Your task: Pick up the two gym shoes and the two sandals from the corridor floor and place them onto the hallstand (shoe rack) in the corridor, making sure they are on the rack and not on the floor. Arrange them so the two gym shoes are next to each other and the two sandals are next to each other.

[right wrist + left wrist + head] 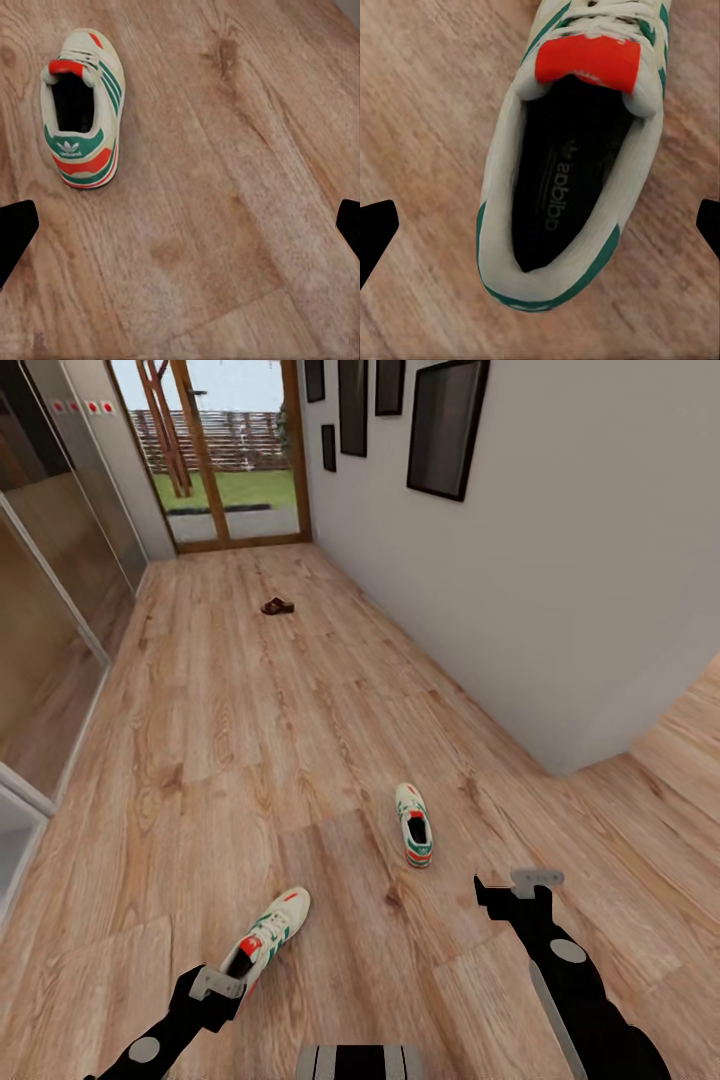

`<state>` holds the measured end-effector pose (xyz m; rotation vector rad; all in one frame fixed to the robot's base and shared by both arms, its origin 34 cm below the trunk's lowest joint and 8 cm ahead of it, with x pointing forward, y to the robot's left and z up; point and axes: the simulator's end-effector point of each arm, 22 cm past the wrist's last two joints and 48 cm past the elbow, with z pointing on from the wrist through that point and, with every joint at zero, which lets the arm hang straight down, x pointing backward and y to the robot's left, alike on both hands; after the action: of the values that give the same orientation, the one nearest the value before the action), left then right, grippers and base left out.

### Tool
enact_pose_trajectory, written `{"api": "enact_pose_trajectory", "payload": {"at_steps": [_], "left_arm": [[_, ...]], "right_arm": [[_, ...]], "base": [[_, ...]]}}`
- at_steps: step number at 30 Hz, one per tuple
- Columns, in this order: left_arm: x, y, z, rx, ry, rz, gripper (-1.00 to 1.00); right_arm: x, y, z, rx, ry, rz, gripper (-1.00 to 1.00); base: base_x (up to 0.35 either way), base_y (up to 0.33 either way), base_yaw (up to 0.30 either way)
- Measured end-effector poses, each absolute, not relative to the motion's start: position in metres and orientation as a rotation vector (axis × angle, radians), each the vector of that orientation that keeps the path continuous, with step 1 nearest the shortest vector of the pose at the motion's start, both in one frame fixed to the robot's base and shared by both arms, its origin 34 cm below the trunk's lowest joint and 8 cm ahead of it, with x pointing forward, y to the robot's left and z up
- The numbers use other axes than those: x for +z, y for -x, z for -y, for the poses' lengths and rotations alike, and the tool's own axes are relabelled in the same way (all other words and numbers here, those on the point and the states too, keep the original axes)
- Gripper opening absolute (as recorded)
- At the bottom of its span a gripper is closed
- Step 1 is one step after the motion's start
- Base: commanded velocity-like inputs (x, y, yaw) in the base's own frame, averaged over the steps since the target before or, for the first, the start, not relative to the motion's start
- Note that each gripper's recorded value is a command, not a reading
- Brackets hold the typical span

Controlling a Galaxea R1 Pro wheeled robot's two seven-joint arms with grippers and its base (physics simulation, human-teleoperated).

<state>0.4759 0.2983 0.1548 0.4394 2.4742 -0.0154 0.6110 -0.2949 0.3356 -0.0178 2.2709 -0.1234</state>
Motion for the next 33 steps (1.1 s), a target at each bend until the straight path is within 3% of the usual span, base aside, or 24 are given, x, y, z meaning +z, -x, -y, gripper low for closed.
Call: {"api": "enact_pose_trajectory", "payload": {"at_steps": [33], "left_arm": [[0.113,-0.438,-0.299,-0.041,-0.453,-2.563,1.0]], "right_arm": [[0.274,-0.588,0.295,-0.126,0.026,-2.385,1.0]], "base": [[0.0,0.0,0.0]]}}
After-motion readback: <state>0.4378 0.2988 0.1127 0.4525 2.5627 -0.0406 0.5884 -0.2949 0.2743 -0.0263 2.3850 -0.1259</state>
